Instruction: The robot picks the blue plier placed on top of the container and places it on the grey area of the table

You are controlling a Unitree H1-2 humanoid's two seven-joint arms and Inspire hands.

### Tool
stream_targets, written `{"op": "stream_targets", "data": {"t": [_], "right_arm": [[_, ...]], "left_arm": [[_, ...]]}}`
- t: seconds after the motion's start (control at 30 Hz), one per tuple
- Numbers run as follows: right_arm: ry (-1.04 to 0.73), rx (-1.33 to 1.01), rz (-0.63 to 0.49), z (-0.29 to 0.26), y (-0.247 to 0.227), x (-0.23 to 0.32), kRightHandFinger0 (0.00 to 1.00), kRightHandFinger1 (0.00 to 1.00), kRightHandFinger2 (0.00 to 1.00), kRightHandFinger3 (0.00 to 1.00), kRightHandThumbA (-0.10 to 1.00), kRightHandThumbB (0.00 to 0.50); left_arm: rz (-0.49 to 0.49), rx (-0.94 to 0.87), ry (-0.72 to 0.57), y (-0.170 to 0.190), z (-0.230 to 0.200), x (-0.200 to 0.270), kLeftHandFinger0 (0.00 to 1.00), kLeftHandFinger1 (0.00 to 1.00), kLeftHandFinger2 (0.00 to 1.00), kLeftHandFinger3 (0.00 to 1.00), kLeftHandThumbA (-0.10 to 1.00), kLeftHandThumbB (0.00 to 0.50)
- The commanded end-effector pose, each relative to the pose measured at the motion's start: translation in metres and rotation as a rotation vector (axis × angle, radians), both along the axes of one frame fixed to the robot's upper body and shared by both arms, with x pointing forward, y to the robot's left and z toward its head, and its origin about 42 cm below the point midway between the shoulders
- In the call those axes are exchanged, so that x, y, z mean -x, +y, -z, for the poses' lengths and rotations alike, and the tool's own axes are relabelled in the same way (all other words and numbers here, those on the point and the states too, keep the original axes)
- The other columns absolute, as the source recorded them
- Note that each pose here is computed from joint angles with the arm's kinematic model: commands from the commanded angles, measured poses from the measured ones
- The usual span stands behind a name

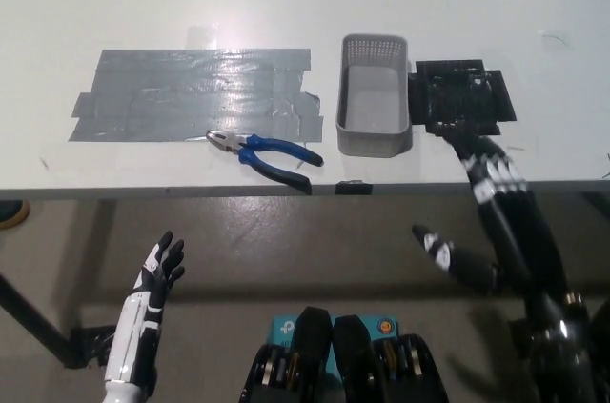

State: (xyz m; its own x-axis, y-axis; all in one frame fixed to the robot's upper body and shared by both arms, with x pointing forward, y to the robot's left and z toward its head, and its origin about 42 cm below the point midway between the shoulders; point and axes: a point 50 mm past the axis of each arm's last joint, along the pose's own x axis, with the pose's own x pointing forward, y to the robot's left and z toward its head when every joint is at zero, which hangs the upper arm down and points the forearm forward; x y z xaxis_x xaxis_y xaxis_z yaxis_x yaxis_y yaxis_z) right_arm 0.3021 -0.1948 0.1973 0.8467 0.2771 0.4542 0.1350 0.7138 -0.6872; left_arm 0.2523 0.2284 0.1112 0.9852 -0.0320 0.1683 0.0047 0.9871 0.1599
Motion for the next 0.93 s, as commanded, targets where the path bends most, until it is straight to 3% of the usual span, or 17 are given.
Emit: {"op": "stream_targets", "data": {"t": [0.0, 0.17, 0.2, 0.27, 0.53, 0.9], "right_arm": [[-0.029, -0.389, 0.008, -0.013, -0.004, 0.045, 1.00, 1.00, 1.00, 1.00, 0.64, 0.103], [0.135, -0.424, 0.057, 0.043, -0.009, 0.038, 1.00, 1.00, 1.00, 1.00, 0.59, 0.101], [0.192, -0.430, 0.074, 0.057, -0.012, 0.037, 1.00, 1.00, 1.00, 1.00, 0.67, 0.103], [0.227, -0.424, 0.085, 0.071, -0.014, 0.036, 1.00, 1.00, 1.00, 1.00, 0.66, 0.085], [0.304, -0.420, 0.073, 0.083, -0.018, 0.033, 1.00, 1.00, 1.00, 1.00, 0.67, 0.056], [0.335, -0.389, 0.055, 0.086, -0.016, 0.031, 1.00, 1.00, 1.00, 1.00, 0.63, 0.070]], "left_arm": [[0.019, -0.001, -0.069, 0.006, -0.013, 0.001, 1.00, 1.00, 1.00, 1.00, 1.00, 0.026], [0.015, 0.000, -0.054, 0.008, -0.010, 0.005, 1.00, 1.00, 1.00, 1.00, 1.00, 0.027], [0.012, -0.007, -0.057, 0.008, -0.009, 0.005, 1.00, 1.00, 1.00, 1.00, 1.00, 0.013], [0.011, -0.006, -0.052, 0.010, -0.009, 0.007, 1.00, 1.00, 1.00, 1.00, 1.00, 0.010], [0.013, -0.018, -0.060, 0.011, -0.010, 0.009, 1.00, 1.00, 1.00, 1.00, 1.00, 0.000], [0.009, -0.044, -0.079, 0.013, -0.011, 0.006, 1.00, 1.00, 1.00, 1.00, 1.00, 0.001]]}}
